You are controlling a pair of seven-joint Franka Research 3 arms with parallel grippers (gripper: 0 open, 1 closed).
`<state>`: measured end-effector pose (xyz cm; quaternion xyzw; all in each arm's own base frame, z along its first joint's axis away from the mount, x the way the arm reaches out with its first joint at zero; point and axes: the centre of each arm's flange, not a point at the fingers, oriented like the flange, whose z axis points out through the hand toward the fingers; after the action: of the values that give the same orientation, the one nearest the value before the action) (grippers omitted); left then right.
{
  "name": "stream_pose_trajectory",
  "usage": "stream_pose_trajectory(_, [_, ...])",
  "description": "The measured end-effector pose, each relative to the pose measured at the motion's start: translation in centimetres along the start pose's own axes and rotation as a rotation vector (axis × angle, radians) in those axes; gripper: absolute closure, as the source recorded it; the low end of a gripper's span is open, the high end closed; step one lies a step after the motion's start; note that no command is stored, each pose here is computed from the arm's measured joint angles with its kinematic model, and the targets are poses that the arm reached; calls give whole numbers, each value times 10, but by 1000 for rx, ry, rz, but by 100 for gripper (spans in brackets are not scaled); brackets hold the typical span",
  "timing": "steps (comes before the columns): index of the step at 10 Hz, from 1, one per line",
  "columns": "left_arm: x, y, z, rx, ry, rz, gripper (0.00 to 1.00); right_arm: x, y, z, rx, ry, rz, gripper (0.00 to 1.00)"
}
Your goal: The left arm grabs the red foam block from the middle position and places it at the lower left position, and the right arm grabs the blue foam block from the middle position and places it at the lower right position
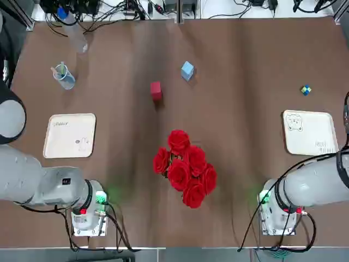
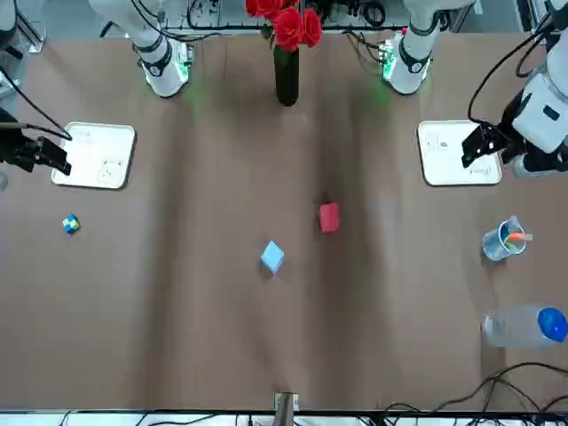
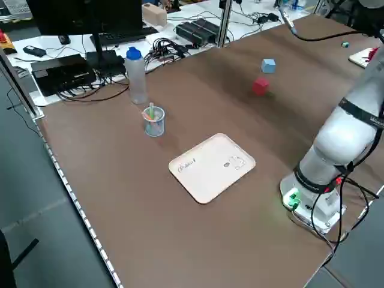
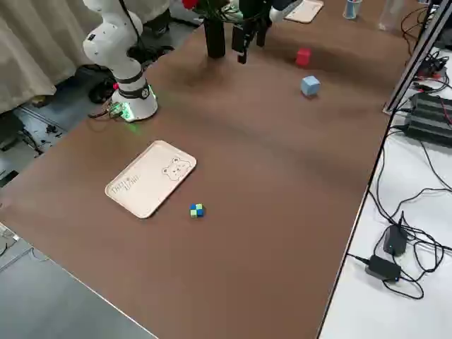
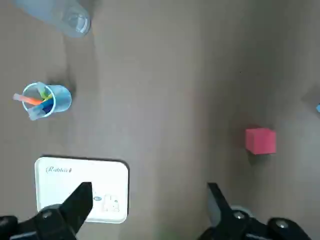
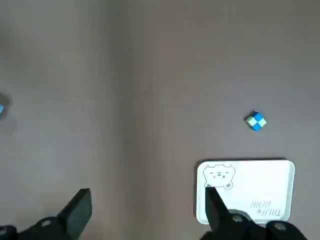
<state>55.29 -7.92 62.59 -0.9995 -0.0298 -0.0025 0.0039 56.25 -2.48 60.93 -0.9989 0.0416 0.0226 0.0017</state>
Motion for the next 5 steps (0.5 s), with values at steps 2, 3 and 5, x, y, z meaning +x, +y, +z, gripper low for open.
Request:
stream_pose_trajectory(2, [-1,7,0,1,-1,-4,0,0,0,0,0,0,0,0])
stream_pose_trajectory(3, [-2,12,3,1,-5,-2,0,-1,0,1,0,-10,0,0])
stream_pose_trajectory(5, [4,35,19,-5,-14,-25,0,-1,-11,12,-1,-49,-17,0])
